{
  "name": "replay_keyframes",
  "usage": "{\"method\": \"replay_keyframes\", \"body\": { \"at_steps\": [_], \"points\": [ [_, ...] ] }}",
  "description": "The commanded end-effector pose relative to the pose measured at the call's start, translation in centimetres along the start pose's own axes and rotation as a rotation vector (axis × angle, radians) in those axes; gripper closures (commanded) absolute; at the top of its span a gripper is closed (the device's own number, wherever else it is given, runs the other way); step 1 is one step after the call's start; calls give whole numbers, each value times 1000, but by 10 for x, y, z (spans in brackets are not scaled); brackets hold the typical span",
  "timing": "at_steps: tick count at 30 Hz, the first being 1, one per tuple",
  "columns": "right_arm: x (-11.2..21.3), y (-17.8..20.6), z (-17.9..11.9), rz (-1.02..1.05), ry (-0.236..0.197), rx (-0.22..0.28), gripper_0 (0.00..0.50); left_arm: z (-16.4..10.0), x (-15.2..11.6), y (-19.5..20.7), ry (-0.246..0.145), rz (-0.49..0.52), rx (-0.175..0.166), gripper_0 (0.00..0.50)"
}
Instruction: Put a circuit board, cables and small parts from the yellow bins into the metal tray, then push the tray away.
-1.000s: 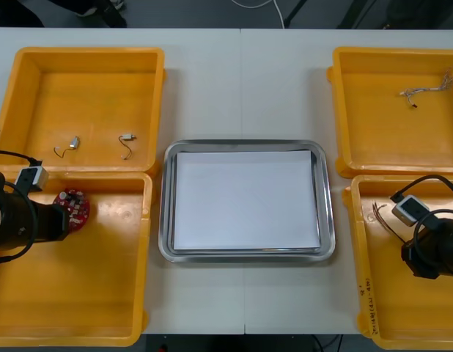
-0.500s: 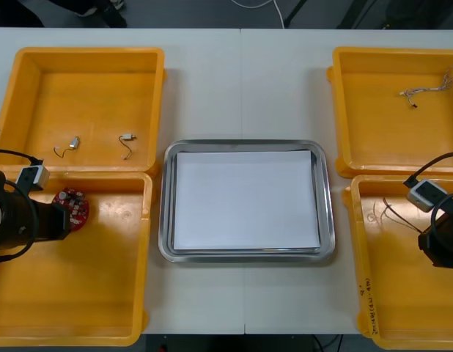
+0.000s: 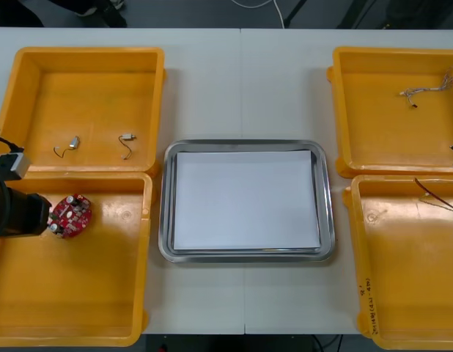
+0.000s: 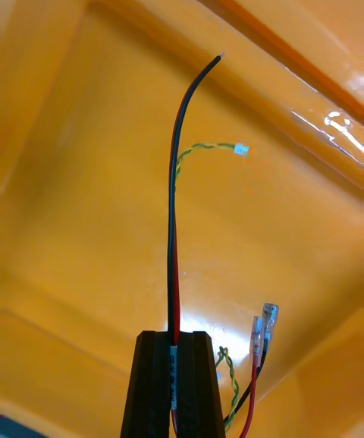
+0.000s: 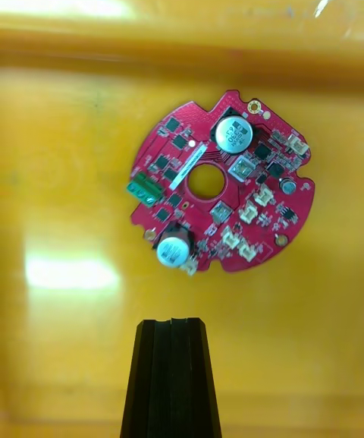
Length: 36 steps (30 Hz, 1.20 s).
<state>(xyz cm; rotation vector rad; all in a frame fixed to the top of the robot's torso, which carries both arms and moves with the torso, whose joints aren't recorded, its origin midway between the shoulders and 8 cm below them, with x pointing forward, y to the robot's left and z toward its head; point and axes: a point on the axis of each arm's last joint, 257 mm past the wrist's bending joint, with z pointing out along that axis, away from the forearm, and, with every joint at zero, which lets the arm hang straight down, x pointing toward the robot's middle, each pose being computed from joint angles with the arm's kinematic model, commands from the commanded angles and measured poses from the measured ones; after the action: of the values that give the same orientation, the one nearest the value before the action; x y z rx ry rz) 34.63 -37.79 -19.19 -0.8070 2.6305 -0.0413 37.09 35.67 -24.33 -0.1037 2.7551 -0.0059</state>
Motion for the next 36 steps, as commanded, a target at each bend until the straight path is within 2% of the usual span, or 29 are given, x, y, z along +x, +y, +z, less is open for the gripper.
{"method": "replay_keyframes", "body": {
  "at_steps": [1,6,14,16,18,19,22,27,32,36],
  "points": [
    [-15,-19,-38,7,-32,66,500,-37,-29,-5,-79,107,12,500],
    [-16,-21,-56,8,-20,84,500,-46,-34,-5,-82,102,19,500],
    [-40,-26,-77,-7,-92,127,500,-46,-34,-5,-81,96,19,500],
    [-45,-25,-81,-13,-105,135,500,-46,-34,-6,-82,95,22,486],
    [-48,-23,-84,-19,-116,139,500,-46,-35,-6,-86,94,25,14],
    [-50,-21,-85,-22,-121,139,500,-46,-35,-7,-86,95,28,0],
    [-54,-17,-86,-29,-133,126,500,-46,-37,-9,-93,96,37,0],
    [-63,2,-87,-70,-152,69,500,-46,-37,-10,-94,94,39,0],
    [-73,16,-91,-135,-167,82,500,-41,-35,-13,-83,101,45,0],
    [-78,28,-86,-173,-158,71,500,-31,-35,-18,-87,100,63,0]
  ]
}}
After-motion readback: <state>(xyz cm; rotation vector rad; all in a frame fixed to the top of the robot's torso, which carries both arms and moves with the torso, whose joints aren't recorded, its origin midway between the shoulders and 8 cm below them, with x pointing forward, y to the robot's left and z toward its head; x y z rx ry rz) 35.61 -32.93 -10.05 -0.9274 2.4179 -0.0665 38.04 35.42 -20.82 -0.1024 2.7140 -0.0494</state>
